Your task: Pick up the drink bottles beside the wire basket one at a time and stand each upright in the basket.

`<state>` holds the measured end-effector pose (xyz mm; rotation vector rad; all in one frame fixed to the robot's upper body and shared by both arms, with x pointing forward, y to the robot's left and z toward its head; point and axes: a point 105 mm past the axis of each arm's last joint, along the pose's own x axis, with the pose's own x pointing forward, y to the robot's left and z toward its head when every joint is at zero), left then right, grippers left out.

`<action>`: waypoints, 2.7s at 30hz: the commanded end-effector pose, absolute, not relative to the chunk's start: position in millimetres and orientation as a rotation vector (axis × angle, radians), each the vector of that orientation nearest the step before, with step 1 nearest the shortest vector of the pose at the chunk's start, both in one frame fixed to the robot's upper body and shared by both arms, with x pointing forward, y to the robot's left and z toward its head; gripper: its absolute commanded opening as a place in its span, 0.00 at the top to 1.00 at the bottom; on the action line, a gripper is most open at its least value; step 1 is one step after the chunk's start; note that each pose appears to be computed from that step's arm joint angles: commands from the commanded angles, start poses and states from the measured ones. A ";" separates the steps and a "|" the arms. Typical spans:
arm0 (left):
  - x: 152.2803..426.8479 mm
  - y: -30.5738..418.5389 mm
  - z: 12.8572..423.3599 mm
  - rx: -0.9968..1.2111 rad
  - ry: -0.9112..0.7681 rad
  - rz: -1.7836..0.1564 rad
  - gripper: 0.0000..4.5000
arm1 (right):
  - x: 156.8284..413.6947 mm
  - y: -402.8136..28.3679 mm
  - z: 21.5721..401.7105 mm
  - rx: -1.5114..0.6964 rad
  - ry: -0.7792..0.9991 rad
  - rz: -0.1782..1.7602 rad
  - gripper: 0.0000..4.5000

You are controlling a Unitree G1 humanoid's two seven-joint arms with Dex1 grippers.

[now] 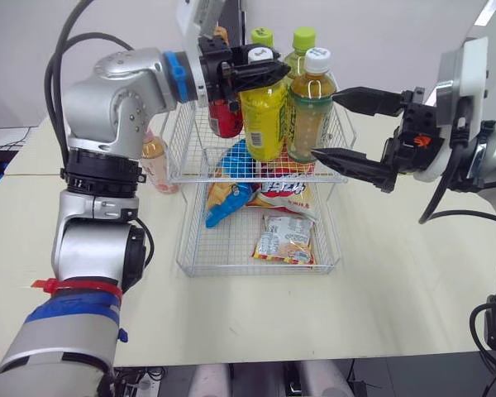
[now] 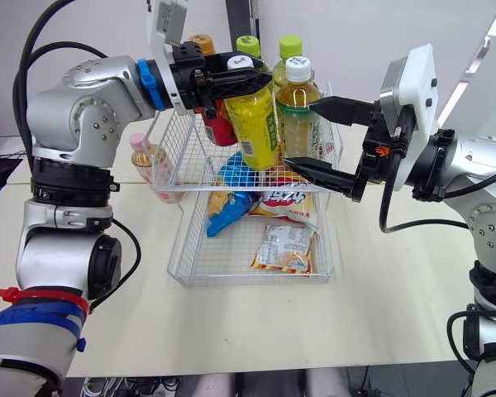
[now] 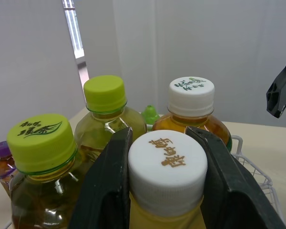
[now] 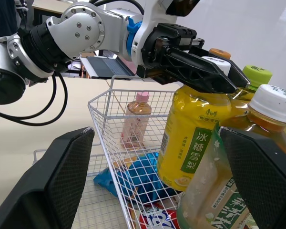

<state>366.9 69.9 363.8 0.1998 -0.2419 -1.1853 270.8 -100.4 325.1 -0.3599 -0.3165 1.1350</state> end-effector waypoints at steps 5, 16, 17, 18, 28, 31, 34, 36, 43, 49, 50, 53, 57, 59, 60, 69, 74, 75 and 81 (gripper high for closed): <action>342.5 75.8 410.4 0.133 -0.405 -1.207 0.17 | 264.8 -101.1 334.9 -0.376 -0.370 1.138 0.00; 329.7 157.3 429.0 0.139 -0.472 -0.866 0.01 | 258.2 -85.8 333.6 -0.319 -0.368 1.267 0.00; 329.4 173.3 426.4 0.139 -0.470 -0.801 0.01 | 258.4 -83.6 333.7 -0.309 -0.369 1.282 0.00; 327.5 187.9 423.5 0.144 -0.467 -0.742 0.01 | 258.9 -82.2 333.4 -0.304 -0.367 1.296 0.00; 280.4 306.8 301.4 0.192 -0.247 -0.246 0.01 | 263.4 -61.0 324.4 -0.293 -0.338 1.501 0.00; 260.3 323.0 258.0 0.131 -0.190 -0.146 0.01 | 262.2 -53.7 321.4 -0.278 -0.347 1.553 0.00; 238.5 321.0 221.1 0.083 -0.139 -0.102 0.01 | 262.1 -47.6 321.5 -0.267 -0.366 1.583 0.00; 228.5 317.2 209.9 0.043 -0.135 -0.077 0.01 | 262.8 -45.5 322.6 -0.262 -0.380 1.589 0.00; 236.5 301.1 209.2 0.020 -0.155 -0.093 0.01 | 263.8 -53.3 323.0 -0.276 -0.389 1.579 0.00; 279.4 284.7 222.6 0.022 -0.186 -0.146 0.01 | 264.4 -58.5 320.2 -0.305 -0.387 1.493 0.00; 291.2 282.3 223.7 0.035 -0.185 -0.153 0.01 | 263.6 -59.7 319.4 -0.308 -0.385 1.477 0.00; 319.6 279.0 227.9 0.071 -0.187 -0.152 0.01 | 263.2 -64.2 316.9 -0.326 -0.378 1.431 0.00; 349.3 272.4 240.7 0.047 -0.219 -0.148 0.01 | 263.3 -71.9 317.8 -0.348 -0.390 1.363 0.00; 359.8 268.5 242.1 0.049 -0.216 -0.156 0.01 | 262.3 -74.4 318.1 -0.353 -0.395 1.344 0.00; 363.8 266.4 242.3 0.054 -0.215 -0.163 0.01 | 261.6 -75.4 318.3 -0.353 -0.397 1.337 0.00; 404.2 254.4 241.0 0.082 -0.181 -0.185 0.01 | 262.3 -73.2 321.7 -0.358 -0.416 1.291 0.00; 416.4 252.8 239.4 0.089 -0.163 -0.201 0.01 | 267.2 -62.9 322.0 -0.362 -0.414 1.279 0.00; 418.2 253.2 239.6 0.089 -0.163 -0.203 0.01 | 267.5 -62.1 322.3 -0.361 -0.415 1.277 0.00; 427.6 255.0 241.0 0.085 -0.174 -0.211 0.36 | 268.0 -59.1 322.2 -0.360 -0.417 1.276 0.00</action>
